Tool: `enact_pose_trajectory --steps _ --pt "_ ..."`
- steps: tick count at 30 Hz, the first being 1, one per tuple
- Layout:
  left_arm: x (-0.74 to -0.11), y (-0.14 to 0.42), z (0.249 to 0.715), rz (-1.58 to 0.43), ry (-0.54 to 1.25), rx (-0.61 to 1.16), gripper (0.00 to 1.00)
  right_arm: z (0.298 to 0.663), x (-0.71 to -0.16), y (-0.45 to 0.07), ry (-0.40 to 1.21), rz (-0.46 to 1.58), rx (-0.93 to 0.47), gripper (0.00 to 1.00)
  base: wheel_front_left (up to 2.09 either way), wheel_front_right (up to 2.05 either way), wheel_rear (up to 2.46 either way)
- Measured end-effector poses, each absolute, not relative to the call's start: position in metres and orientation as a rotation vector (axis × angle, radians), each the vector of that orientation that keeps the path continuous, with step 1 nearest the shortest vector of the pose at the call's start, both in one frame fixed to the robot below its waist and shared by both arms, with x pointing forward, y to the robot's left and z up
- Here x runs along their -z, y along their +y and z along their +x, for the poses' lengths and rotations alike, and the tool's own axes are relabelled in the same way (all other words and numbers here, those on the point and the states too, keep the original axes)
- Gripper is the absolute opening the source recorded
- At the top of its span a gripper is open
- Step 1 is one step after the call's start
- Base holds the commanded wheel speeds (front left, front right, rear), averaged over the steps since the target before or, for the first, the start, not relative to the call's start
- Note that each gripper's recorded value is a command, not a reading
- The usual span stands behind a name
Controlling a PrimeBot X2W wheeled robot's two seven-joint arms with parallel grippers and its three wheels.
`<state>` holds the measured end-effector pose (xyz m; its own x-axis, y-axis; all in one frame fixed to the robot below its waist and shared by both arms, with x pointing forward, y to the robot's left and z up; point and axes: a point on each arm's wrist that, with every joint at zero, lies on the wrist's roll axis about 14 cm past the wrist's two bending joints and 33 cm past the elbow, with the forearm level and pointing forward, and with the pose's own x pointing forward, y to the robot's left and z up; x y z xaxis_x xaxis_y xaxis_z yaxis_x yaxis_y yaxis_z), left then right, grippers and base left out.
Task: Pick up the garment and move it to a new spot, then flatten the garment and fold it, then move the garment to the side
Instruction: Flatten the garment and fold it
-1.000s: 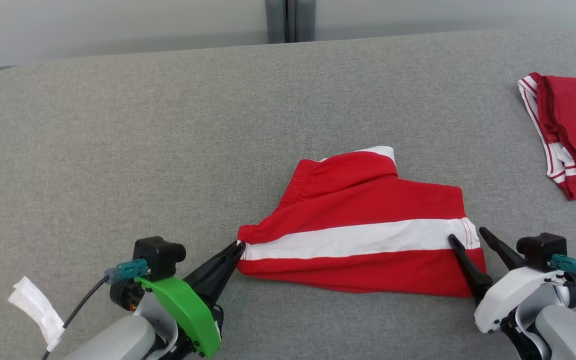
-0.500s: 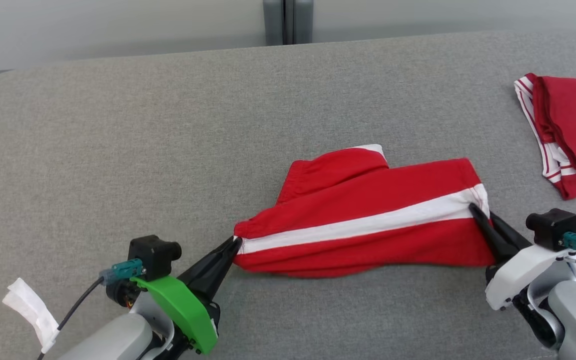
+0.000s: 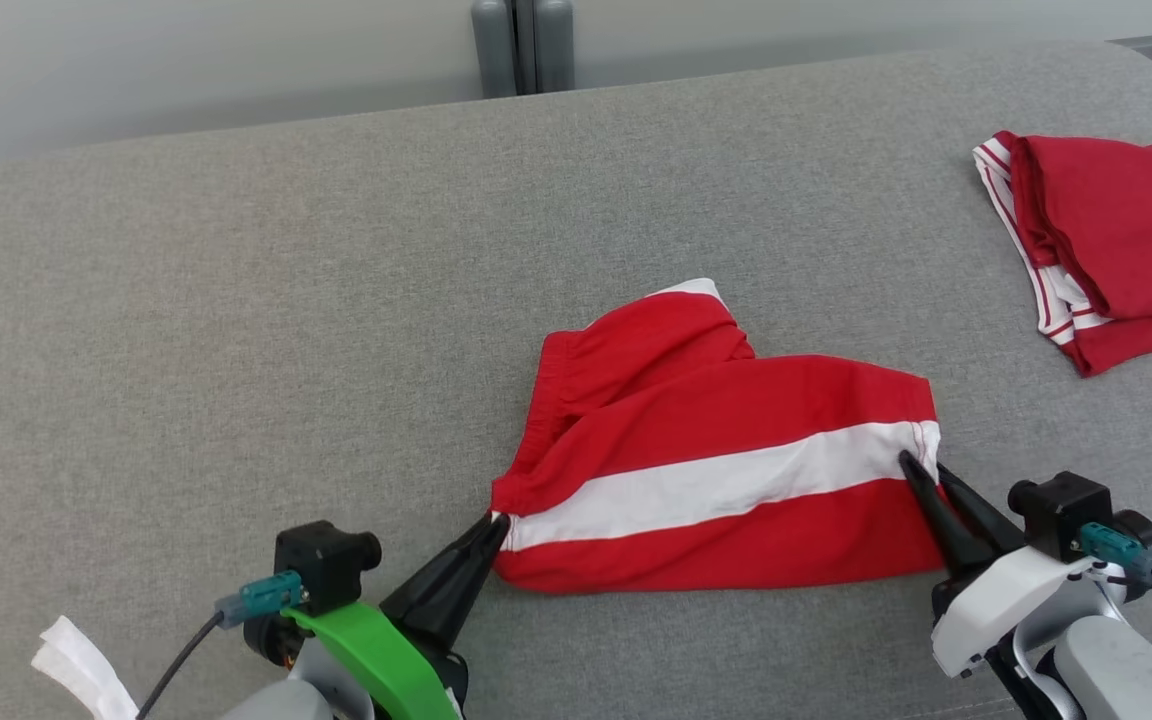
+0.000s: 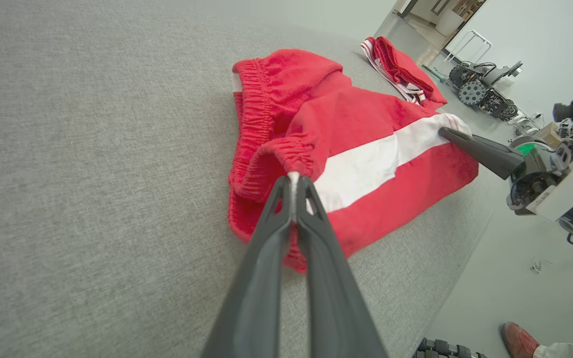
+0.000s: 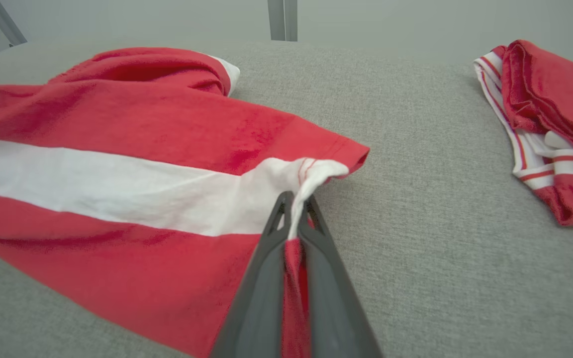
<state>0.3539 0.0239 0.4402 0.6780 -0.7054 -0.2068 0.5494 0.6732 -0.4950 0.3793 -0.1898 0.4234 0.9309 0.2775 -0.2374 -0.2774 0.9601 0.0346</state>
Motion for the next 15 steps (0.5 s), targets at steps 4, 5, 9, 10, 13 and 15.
enact_pose_trajectory --steps 4,5,9,10,13,15 --pt "-0.425 0.021 0.344 -0.433 0.456 0.719 0.0 0.379 -0.416 -0.176 0.258 0.039 -0.292 1.0 0.0 0.0 0.0" --pt "-0.421 0.021 0.343 -0.43 0.465 0.717 0.0 0.38 -0.415 -0.175 0.26 0.043 -0.291 1.0 0.0 0.0 0.0" --pt "-0.419 0.021 0.342 -0.428 0.471 0.714 0.0 0.378 -0.411 -0.176 0.266 0.043 -0.273 1.0 0.0 0.0 0.0" --pt "-0.418 0.021 0.341 -0.426 0.472 0.714 0.0 0.377 -0.411 -0.177 0.266 0.039 -0.269 1.0 0.0 0.0 0.0" --pt "-0.418 0.022 0.341 -0.419 0.47 0.71 0.0 0.376 -0.415 -0.18 0.247 0.036 -0.247 1.0 0.0 0.0 0.0" --pt "-0.418 0.022 0.339 -0.418 0.471 0.708 0.0 0.372 -0.415 -0.183 0.246 0.026 -0.24 1.0 0.0 0.0 0.0"
